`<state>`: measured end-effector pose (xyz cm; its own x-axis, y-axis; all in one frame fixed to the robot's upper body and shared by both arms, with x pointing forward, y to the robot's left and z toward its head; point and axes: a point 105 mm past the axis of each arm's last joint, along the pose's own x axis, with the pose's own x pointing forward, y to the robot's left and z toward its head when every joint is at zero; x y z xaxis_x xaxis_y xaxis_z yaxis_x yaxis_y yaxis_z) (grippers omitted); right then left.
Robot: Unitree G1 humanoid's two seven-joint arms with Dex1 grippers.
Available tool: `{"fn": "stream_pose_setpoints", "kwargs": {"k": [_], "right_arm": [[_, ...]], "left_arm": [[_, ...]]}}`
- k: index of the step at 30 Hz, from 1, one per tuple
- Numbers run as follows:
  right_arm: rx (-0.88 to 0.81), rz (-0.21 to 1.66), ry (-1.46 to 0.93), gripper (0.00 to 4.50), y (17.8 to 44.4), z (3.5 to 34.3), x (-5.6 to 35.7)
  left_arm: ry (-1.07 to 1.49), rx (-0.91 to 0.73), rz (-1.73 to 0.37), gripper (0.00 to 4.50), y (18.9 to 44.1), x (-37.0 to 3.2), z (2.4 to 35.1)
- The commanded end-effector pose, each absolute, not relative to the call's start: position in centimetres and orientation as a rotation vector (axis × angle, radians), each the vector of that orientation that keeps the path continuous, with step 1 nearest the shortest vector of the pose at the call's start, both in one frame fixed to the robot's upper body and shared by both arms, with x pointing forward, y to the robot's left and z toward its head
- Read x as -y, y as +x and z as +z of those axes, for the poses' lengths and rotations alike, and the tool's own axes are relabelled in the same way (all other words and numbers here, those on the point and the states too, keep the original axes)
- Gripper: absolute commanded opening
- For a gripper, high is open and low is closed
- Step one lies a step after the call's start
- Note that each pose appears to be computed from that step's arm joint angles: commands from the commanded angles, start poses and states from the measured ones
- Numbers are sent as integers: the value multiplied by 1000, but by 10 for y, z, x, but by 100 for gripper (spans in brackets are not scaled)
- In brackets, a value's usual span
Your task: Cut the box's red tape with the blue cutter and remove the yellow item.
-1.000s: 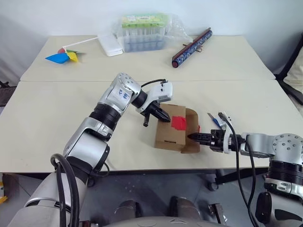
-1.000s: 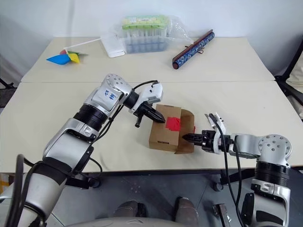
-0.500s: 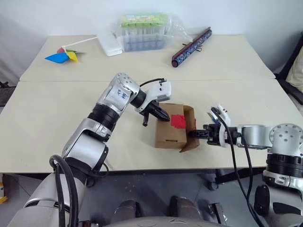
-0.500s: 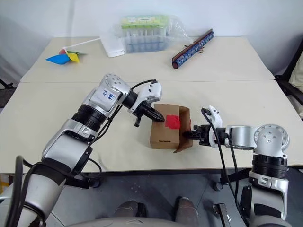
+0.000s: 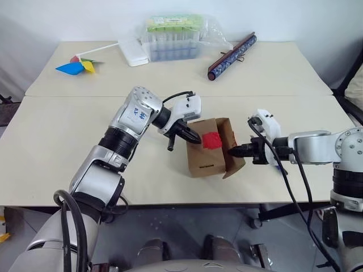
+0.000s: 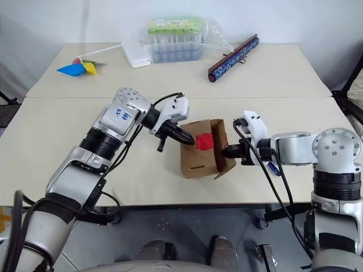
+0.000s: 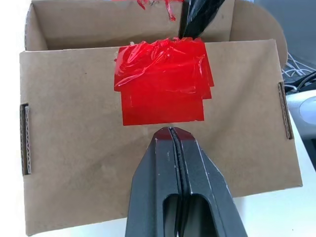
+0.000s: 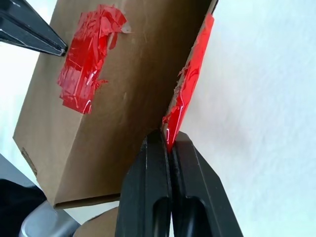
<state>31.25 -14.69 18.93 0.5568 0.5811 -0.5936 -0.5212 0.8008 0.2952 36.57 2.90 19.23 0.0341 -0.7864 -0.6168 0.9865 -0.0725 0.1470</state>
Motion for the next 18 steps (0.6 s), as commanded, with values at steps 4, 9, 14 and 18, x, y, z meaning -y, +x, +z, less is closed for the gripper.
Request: {"fn": "stream_pose_setpoints", "kwargs": {"k": [4,9,14,18], "right_arm": [[-584,752,15,2,296,237,127],[-584,764,5,2,288,244,114],[-571,752,-12,2,291,246,106],[-592,707,4,2,297,238,107]], "left_arm": [[643,-504,-1489,0,364,-36,162],[623,-497,-1465,0,368,-36,161],[603,-499,-1450,0,369,-38,162],[595,-515,-1432,0,369,-49,162]]}}
